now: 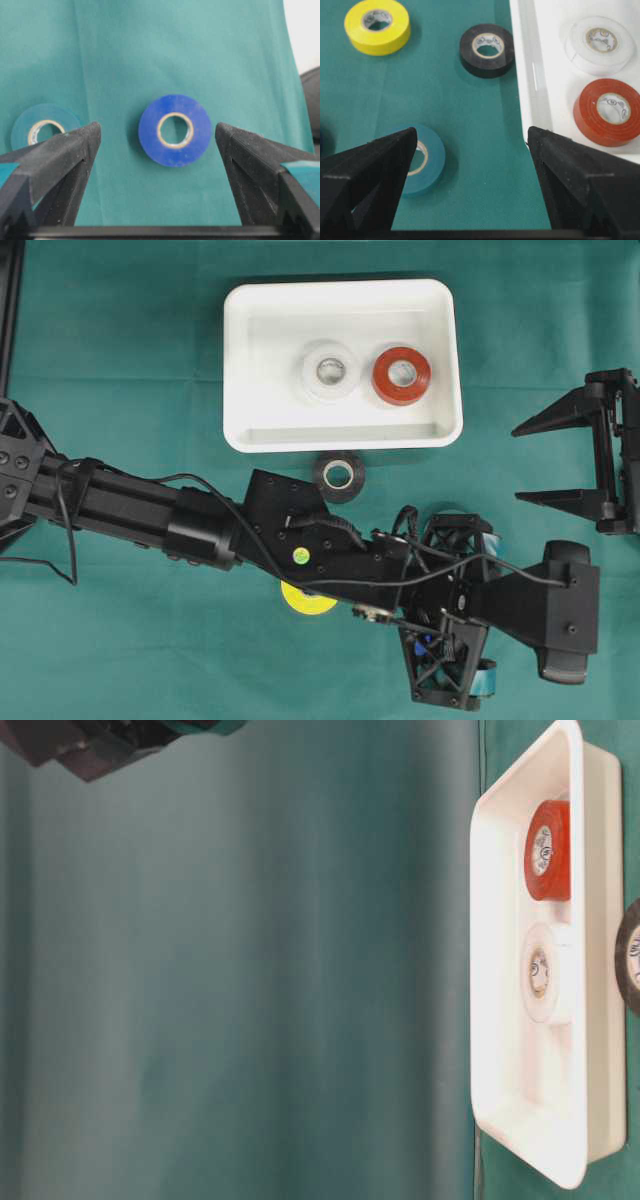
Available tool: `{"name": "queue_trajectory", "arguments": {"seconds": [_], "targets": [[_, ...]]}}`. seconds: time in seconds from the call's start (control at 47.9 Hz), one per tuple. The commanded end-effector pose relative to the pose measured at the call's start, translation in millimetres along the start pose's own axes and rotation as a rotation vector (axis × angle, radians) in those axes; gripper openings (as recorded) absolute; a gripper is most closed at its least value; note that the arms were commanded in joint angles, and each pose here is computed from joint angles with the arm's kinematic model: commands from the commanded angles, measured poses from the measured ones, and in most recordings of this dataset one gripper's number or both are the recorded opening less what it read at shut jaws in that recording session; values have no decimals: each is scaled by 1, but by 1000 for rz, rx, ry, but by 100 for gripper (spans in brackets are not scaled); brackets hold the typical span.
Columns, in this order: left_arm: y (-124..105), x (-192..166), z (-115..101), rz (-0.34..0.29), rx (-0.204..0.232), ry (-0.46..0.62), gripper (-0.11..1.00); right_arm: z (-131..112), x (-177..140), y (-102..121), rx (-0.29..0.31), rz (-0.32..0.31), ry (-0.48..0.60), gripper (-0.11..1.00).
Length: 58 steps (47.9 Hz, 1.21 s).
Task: Pick up the tape from a random location and place it into the white case.
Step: 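Lower the left gripper into the blue roll's hole and close it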
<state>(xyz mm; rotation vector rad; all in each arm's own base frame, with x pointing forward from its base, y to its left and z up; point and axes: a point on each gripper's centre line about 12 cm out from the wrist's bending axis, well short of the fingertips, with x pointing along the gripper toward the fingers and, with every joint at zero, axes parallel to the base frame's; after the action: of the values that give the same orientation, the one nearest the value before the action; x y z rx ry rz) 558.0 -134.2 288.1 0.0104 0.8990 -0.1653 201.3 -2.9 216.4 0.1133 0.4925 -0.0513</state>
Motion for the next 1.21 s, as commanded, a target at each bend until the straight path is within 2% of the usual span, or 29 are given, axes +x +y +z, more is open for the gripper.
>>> {"name": "queue_trajectory", "arguments": {"seconds": [0.0,0.668,0.96,1.189], "targets": [[-2,-18,11,-3,6,-48,97,11,-1,2,-3,5,-26,87],[0,-11,6,0,2,-31,97,11,-1,2,-3,5,-27,87],[3,7,-2,4,-1,-20,97,11,-1,2,-2,5,-26,87],[11,31,-17,14,-11,11,97,10,0,2,-3,5,-24,87]]}}
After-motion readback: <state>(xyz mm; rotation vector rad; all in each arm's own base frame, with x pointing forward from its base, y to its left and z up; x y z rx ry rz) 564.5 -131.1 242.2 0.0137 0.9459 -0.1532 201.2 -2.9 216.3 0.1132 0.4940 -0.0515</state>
